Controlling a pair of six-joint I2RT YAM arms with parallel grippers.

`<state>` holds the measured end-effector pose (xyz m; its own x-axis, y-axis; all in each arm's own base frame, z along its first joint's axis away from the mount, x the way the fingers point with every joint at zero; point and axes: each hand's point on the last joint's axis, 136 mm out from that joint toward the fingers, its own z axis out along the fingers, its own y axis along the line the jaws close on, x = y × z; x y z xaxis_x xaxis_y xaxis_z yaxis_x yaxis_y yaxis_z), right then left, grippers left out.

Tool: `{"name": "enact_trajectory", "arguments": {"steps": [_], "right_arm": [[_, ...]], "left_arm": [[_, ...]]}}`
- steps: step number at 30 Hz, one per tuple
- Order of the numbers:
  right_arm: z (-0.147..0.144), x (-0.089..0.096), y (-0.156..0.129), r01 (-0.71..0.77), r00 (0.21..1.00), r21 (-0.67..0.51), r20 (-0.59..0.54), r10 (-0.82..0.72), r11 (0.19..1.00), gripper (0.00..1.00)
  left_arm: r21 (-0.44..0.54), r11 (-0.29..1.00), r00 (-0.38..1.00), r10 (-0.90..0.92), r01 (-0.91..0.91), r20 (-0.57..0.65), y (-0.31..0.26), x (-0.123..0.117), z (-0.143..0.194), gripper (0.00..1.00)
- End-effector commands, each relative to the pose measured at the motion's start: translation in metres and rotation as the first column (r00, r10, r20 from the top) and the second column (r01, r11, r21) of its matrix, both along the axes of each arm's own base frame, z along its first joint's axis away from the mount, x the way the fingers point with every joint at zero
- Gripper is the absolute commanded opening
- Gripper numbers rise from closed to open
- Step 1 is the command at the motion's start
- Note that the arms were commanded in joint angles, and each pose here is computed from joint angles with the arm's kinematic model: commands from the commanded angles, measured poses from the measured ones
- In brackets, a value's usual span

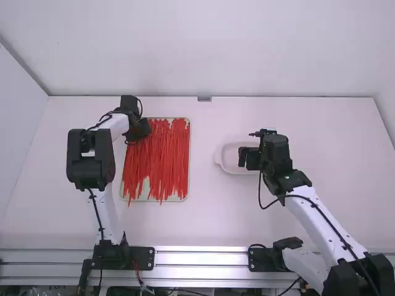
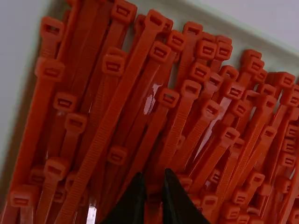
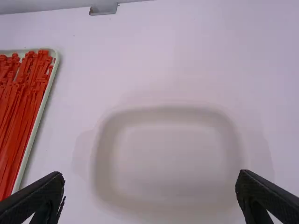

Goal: Fasten the cable tie

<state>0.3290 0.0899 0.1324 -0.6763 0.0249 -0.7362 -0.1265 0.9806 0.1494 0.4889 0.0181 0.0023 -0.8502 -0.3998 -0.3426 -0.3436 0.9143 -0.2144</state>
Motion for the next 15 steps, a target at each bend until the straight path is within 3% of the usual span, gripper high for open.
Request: {"name": "enact_trajectory", "arguments": {"steps": [1, 5, 15], "right_arm": [[0.015, 0.008, 0.002, 0.001, 1.000, 0.007, 0.031, -0.002, 1.000, 0.98], [0.014, 0.008, 0.002, 0.002, 1.000, 0.007, 0.030, -0.002, 1.000, 0.98], [0.014, 0.008, 0.002, 0.001, 1.000, 0.007, 0.030, -0.001, 1.000, 0.98]], "left_arm": [[0.006, 1.000, 1.000, 0.009, -0.009, 0.005, 0.003, 0.005, 0.001, 0.08], [0.003, 1.000, 1.000, 0.016, -0.016, 0.006, 0.003, 0.005, 0.001, 0.02], [-0.012, 0.999, 0.997, 0.050, -0.049, 0.059, 0.004, 0.020, 0.016, 0.01]]}}
